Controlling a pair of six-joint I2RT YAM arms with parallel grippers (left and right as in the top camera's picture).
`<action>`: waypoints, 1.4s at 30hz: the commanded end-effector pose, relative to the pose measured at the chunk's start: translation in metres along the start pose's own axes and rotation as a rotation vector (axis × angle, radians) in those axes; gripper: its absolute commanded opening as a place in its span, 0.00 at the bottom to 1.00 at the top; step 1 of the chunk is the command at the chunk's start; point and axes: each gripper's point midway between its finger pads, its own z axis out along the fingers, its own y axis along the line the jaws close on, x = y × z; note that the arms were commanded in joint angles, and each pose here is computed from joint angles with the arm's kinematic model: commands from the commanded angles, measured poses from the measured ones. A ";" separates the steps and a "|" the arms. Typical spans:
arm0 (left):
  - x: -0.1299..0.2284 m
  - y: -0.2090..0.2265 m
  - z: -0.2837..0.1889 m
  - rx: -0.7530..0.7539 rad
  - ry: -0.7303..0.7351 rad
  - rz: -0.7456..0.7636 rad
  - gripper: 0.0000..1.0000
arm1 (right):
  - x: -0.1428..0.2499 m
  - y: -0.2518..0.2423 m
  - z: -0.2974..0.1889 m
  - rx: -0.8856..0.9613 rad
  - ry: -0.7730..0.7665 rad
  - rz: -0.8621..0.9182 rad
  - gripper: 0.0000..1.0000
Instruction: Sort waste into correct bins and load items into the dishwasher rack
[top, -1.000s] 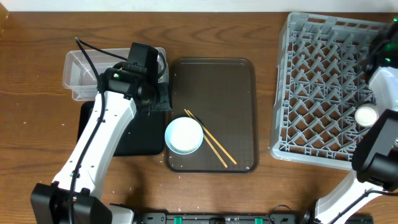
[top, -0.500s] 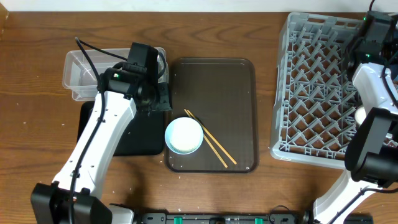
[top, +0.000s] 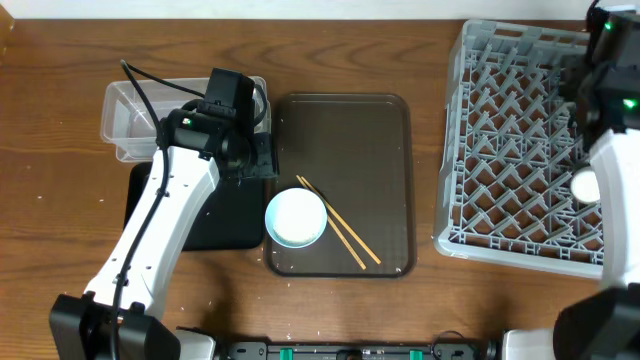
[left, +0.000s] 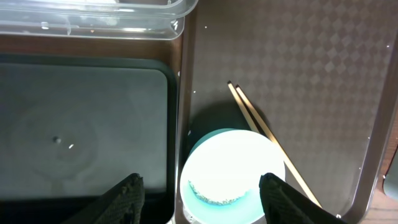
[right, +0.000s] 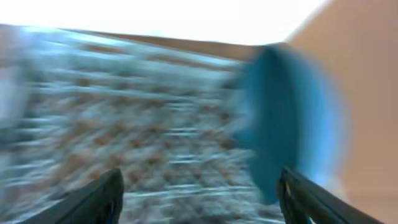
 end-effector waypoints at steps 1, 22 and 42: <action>0.002 0.003 -0.002 -0.011 0.007 -0.012 0.63 | 0.009 0.100 -0.014 -0.535 0.052 0.154 0.77; 0.037 -0.015 0.017 0.012 0.117 -0.058 0.63 | 0.091 0.281 -0.049 -0.615 0.351 -0.122 0.80; 0.103 -0.089 0.112 -0.013 0.292 0.192 0.59 | 0.089 0.262 -0.036 -0.524 0.353 -0.084 0.81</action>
